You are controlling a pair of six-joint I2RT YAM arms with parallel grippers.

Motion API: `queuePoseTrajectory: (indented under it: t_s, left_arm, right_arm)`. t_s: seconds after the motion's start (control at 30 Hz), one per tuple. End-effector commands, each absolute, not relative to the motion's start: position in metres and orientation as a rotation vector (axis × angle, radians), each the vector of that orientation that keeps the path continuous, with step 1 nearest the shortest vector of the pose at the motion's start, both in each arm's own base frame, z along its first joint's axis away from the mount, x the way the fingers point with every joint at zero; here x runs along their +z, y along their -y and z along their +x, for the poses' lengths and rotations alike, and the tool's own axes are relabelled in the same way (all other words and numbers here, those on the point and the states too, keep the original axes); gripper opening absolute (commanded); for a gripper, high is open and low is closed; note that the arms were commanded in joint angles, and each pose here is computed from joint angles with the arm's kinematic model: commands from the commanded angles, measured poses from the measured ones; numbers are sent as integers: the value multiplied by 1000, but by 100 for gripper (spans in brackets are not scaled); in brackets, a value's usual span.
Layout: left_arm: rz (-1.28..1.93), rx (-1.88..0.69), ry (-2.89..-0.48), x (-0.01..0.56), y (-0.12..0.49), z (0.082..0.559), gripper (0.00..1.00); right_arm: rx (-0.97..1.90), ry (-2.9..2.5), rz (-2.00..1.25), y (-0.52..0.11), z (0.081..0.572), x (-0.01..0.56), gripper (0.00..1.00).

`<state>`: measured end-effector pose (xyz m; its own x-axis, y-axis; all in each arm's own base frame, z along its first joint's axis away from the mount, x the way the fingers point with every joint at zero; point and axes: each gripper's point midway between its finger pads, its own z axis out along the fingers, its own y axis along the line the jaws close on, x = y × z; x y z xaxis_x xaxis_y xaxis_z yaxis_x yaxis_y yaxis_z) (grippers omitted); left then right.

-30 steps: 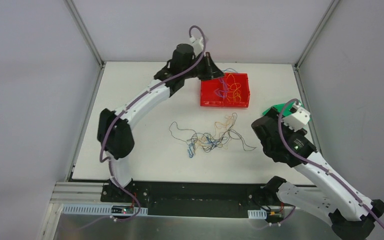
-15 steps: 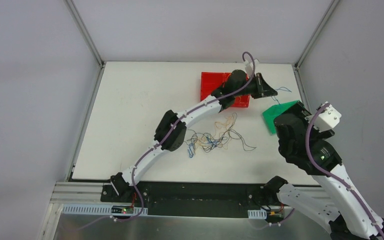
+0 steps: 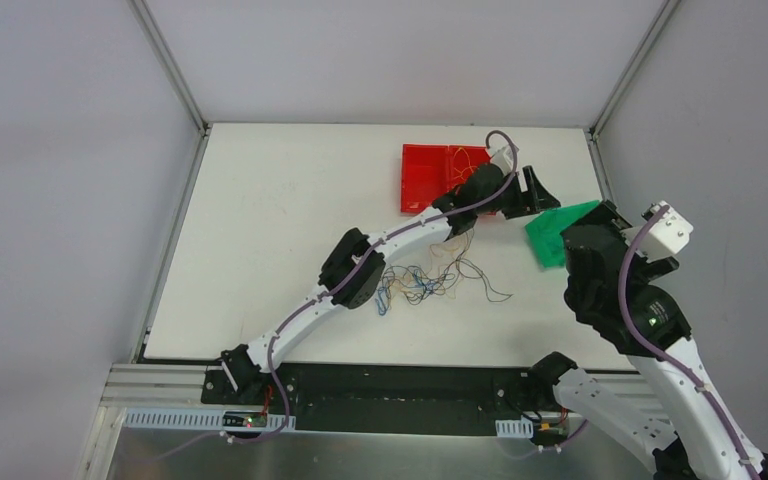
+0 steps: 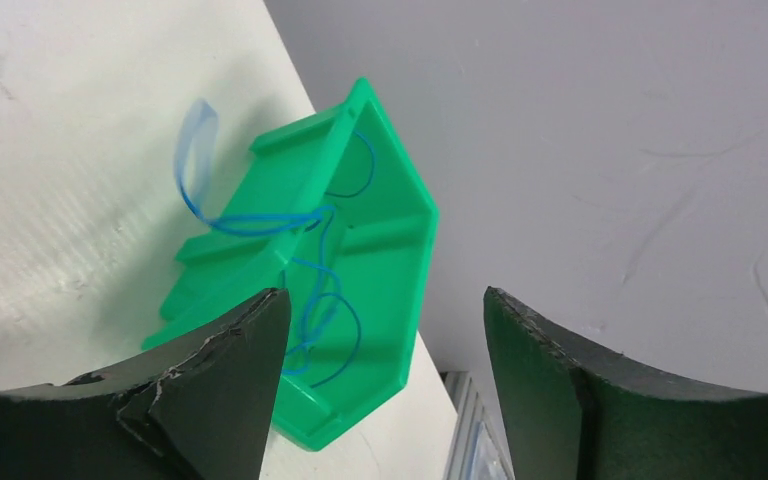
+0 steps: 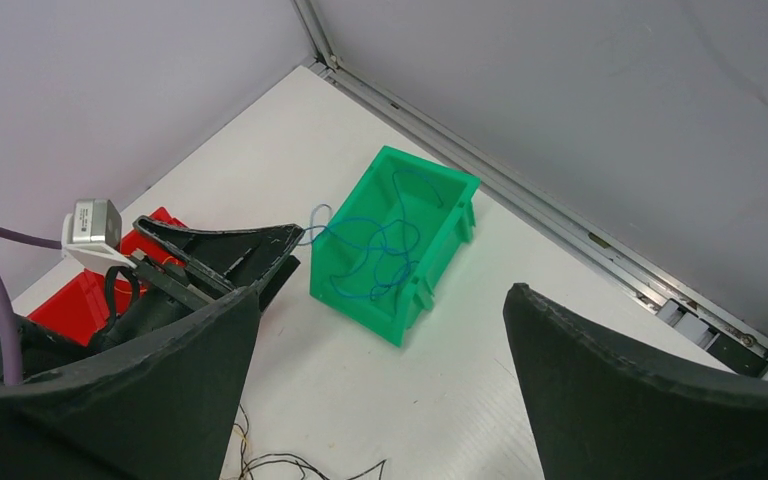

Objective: Untangle the cables
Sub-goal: Place the cable in the bin.

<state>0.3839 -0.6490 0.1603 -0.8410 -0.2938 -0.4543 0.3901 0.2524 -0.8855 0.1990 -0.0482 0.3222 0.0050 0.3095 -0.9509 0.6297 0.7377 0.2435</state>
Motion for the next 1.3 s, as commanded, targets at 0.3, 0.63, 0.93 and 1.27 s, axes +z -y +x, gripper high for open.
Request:
queuePoseTrajectory:
  t_s: [0.3,0.63,0.93,1.27]
  left_arm:
    - [385,-1399,-1888,309,534,343,84]
    - [359,-1052,-1970,307,361,300,84]
    - [332,-798,-2020,282,255,242,86]
    - [219,-627,-2029,252,181,207,90]
  right_arm:
    - [-145,-1868,734,11,227,280,95]
    - [-61,-2174,846,8,291,233,87]
    - [-239,-2268,1015,38,362,200,91]
    - [-259,-2244,1388,60,404,164,83]
